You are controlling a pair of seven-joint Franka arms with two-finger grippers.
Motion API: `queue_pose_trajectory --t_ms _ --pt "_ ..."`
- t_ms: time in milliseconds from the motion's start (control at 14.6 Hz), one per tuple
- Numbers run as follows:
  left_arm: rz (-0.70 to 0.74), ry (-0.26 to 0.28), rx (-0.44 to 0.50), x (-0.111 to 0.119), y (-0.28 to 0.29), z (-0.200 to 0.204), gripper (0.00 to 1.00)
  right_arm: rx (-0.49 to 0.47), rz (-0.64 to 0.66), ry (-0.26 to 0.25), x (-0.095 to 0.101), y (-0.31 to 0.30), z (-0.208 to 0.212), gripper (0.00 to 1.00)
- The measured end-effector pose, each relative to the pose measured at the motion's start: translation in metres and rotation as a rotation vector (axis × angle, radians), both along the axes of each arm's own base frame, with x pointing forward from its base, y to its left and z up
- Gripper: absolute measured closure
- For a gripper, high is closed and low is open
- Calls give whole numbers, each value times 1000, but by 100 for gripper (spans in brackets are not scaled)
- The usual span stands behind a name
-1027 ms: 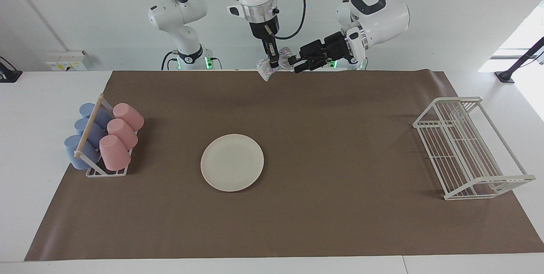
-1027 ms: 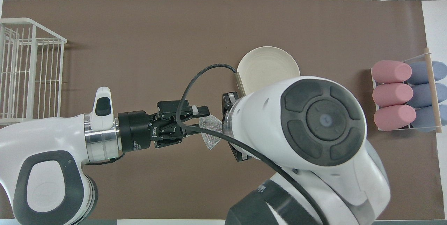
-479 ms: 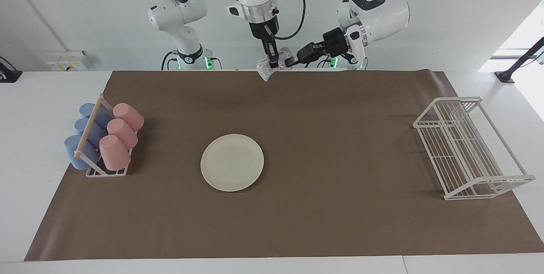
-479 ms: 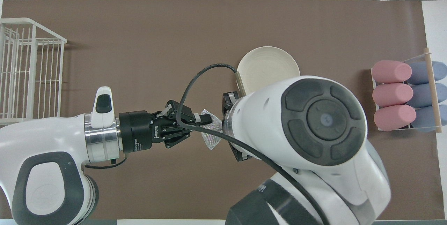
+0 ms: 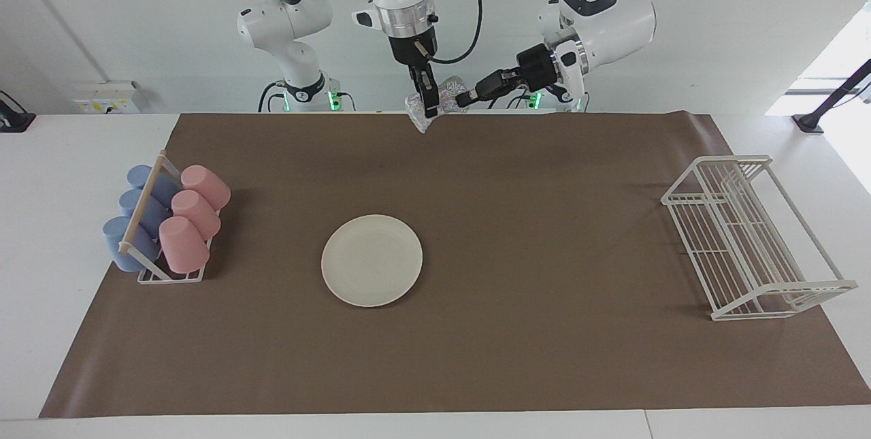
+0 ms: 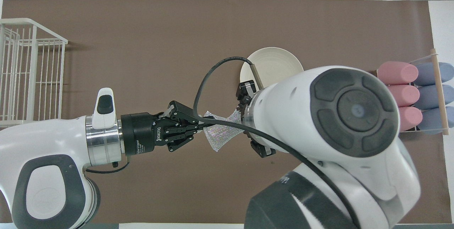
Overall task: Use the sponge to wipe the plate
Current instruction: 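Withdraw the right gripper while the left gripper carries the sponge back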
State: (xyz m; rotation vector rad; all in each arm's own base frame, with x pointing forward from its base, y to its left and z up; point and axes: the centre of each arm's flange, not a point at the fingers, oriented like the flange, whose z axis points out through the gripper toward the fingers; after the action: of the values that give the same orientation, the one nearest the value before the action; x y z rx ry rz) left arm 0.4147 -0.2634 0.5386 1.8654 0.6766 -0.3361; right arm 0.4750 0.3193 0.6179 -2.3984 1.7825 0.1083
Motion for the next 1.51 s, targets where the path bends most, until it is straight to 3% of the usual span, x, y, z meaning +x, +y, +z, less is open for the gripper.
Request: queue_pose_trajectory --t_ms 274,479,822,1027,1233,1507 --pt "15 10 -3 2 3 2 96 -51 247 30 21 -77 3 1" --pt "35 -8 40 10 20 0 96 -60 431 55 32 -138 5 0" --pt "35 -56 247 28 68 -15 96 -50 685 69 32 -176 7 0" --pt "12 -57 368 36 102 -24 96 -100 861 74 30 -203 12 0" --pt "-20 -20 423 39 136 -30 96 -134 1109 50 34 -230 16 0" --pt "-141 -22 430 36 173 -24 96 -131 1243 -8 46 -279 19 0"
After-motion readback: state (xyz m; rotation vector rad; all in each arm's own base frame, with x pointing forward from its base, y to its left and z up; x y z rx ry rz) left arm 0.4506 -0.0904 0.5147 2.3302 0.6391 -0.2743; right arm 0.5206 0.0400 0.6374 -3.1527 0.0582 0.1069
